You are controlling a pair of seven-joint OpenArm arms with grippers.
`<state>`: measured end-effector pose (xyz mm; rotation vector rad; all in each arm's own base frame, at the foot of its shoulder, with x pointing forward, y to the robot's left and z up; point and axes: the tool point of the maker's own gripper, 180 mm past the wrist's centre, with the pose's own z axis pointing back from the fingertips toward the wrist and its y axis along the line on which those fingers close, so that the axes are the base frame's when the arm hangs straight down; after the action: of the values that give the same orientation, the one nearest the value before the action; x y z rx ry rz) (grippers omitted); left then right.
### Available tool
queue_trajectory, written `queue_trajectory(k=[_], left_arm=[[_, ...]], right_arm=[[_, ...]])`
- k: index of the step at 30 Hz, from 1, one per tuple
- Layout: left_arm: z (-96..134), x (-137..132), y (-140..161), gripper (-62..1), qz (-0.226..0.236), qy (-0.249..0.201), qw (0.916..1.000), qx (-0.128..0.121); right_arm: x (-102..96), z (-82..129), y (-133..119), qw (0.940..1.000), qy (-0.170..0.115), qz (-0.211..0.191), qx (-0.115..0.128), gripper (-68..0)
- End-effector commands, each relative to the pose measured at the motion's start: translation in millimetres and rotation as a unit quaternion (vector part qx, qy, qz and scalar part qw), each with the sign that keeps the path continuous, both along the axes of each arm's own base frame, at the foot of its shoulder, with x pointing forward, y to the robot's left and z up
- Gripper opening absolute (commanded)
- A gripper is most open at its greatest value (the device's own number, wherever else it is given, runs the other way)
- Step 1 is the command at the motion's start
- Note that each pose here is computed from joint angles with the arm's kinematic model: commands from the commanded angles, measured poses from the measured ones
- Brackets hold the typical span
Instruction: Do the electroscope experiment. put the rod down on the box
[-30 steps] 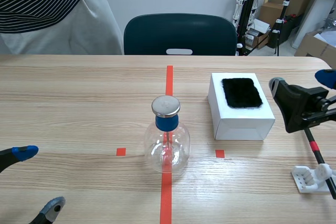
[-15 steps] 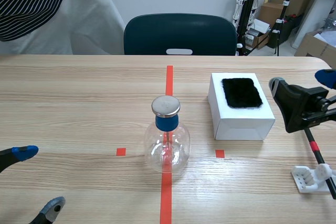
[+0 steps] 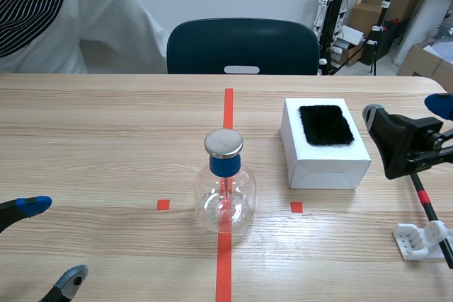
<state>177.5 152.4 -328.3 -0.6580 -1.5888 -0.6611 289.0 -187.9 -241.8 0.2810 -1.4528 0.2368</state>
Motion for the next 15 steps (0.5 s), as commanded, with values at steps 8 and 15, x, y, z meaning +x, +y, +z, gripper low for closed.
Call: queue_trajectory(k=[8,15], left_arm=[[12.8,1.6,1.7,1.4,0.0,-0.025,0.9995,-0.017],[12.8,1.7,1.7,1.4,0.0,-0.025,0.9995,-0.017]], right_arm=[[4.8,9.1,-0.9,0.9999,-0.016,0.001,0.002,-7.8],[4.8,9.1,-0.9,0.9999,-0.016,0.001,0.003,-7.8]])
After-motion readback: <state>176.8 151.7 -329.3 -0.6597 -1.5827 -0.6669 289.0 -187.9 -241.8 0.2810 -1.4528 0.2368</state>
